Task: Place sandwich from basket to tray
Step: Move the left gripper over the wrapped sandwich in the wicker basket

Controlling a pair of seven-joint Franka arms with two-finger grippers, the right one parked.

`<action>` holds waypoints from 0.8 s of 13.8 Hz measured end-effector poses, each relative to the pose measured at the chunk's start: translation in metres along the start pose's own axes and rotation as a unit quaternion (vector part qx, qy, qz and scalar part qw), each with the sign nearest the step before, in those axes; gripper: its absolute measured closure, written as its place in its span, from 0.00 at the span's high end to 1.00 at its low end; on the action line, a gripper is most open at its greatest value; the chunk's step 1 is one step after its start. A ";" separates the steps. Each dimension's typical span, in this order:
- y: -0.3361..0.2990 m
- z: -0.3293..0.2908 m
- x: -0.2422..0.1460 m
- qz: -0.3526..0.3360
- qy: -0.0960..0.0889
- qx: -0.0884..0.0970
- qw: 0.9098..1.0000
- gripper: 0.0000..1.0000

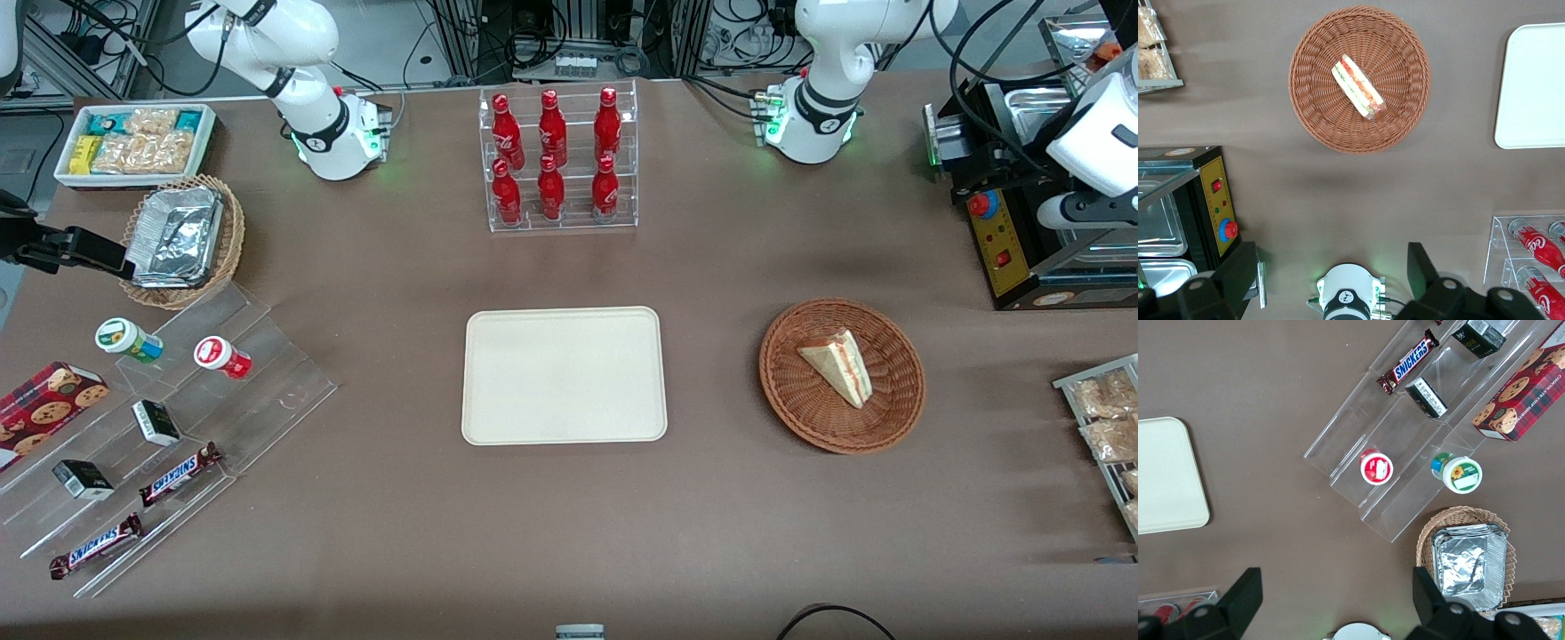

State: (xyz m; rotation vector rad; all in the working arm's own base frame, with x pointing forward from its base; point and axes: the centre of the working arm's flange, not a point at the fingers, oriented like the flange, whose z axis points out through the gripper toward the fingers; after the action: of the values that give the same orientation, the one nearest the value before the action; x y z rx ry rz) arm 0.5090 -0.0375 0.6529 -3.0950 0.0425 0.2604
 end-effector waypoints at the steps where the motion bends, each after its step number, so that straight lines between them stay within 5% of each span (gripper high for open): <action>1: 0.002 -0.001 0.000 0.002 0.001 0.001 1.000 1.00; 8: 0.006 0.034 0.037 -0.002 -0.011 0.005 1.000 1.00; 11: -0.001 0.084 0.072 -0.073 -0.004 0.005 0.997 1.00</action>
State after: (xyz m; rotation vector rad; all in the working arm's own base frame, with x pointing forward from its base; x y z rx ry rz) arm 0.5656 -0.0352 0.5580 -3.0667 -0.1826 0.2662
